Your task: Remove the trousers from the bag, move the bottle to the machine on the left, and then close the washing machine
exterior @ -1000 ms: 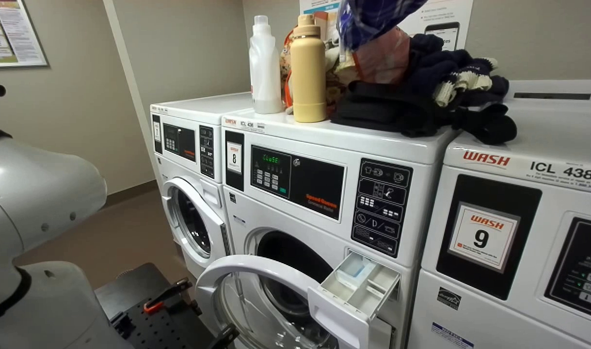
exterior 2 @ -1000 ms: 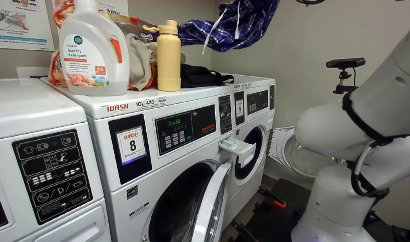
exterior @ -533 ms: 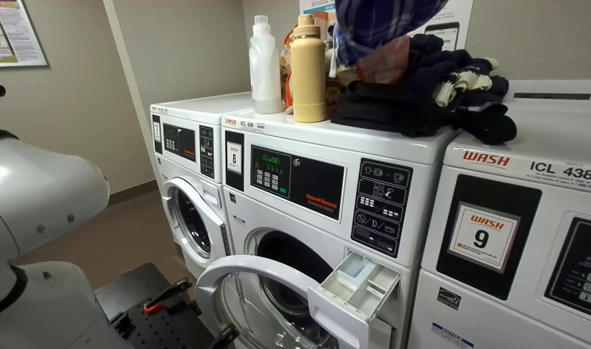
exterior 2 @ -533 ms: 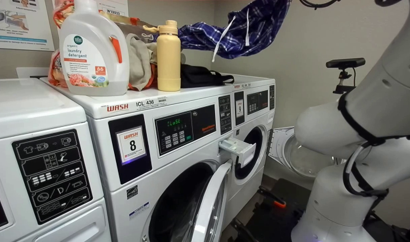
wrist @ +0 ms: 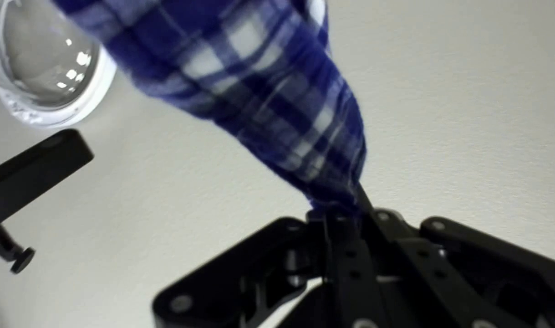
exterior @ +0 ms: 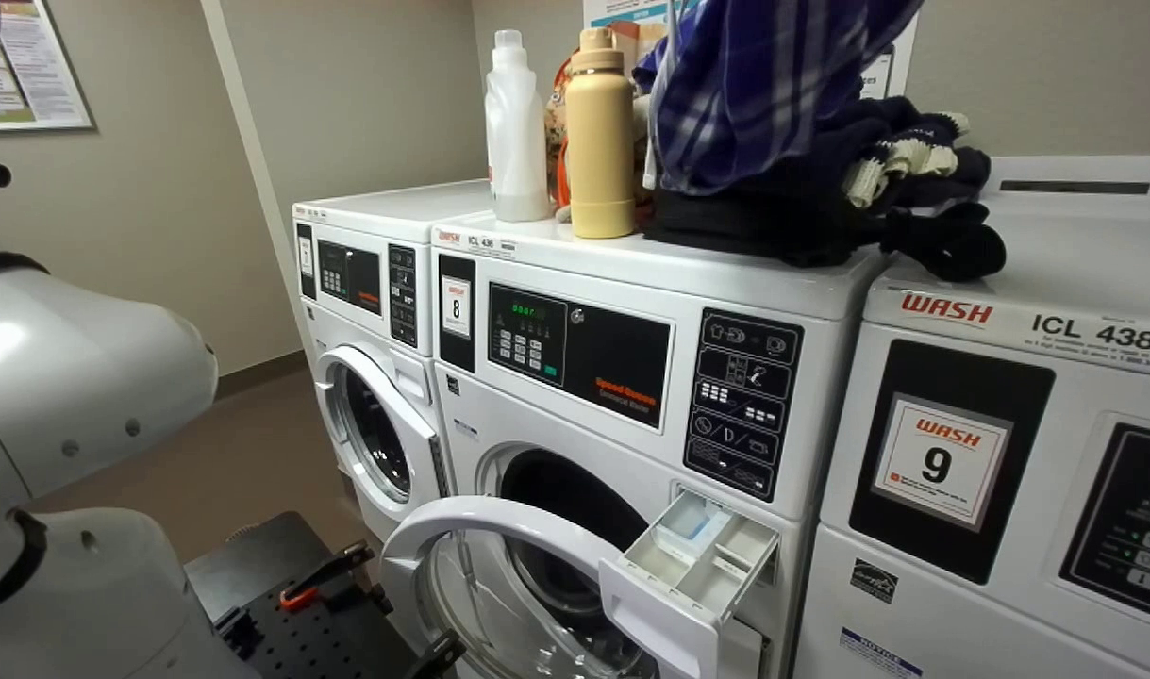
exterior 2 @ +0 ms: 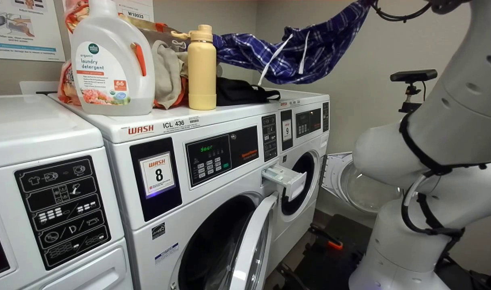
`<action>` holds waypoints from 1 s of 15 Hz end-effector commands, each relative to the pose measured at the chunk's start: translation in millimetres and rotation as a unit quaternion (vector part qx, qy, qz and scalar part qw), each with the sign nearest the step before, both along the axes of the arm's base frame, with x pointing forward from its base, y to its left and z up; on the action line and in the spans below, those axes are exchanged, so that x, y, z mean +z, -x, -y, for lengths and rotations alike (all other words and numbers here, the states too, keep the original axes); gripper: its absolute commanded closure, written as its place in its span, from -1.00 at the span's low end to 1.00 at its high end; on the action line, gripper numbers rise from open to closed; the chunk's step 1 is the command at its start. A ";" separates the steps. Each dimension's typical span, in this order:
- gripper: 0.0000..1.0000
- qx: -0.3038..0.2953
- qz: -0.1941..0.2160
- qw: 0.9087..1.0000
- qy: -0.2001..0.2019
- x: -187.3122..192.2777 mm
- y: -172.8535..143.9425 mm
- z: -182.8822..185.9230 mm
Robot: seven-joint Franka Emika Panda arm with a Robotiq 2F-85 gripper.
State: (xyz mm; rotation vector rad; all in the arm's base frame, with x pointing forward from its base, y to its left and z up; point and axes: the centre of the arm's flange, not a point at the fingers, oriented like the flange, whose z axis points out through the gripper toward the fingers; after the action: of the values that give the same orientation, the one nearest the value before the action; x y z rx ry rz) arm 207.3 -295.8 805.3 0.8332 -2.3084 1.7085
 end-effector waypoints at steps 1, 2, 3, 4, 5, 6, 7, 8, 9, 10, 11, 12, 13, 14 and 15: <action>0.98 -0.061 -0.061 0.995 -0.043 -20.0 19.3 6.0; 0.98 -0.074 -0.077 0.993 -0.057 -27.1 22.6 9.8; 0.98 -0.082 -0.091 0.990 -0.069 -32.7 25.0 13.9; 0.98 -0.092 -0.103 0.987 -0.078 -38.0 25.8 14.0; 0.98 -0.089 -0.107 0.986 -0.088 -41.2 24.8 15.1; 0.42 -0.086 -0.113 0.985 -0.094 -43.0 22.6 13.3; 0.38 -0.067 -0.112 0.987 -0.097 -44.4 17.2 11.2; 0.26 -0.034 -0.107 0.989 -0.094 -43.7 9.6 6.4; 0.13 0.003 -0.098 0.991 -0.086 -41.0 -0.5 -0.7; -0.04 0.028 -0.091 0.992 -0.080 -37.3 -12.5 -9.6; -0.18 0.053 -0.083 0.992 -0.074 -31.7 -26.2 -21.5; -0.35 0.079 -0.077 0.992 -0.068 -26.7 -37.5 -31.3; -0.49 0.106 -0.073 0.990 -0.061 -19.7 -51.3 -46.2; -0.62 0.133 -0.069 0.987 -0.056 -13.2 -62.2 -56.9; -0.80 0.161 -0.068 0.983 -0.050 -5.8 -76.6 -74.3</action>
State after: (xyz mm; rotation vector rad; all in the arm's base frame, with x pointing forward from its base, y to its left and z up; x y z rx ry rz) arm 259.8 -249.2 778.9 1.1944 -2.3179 1.5030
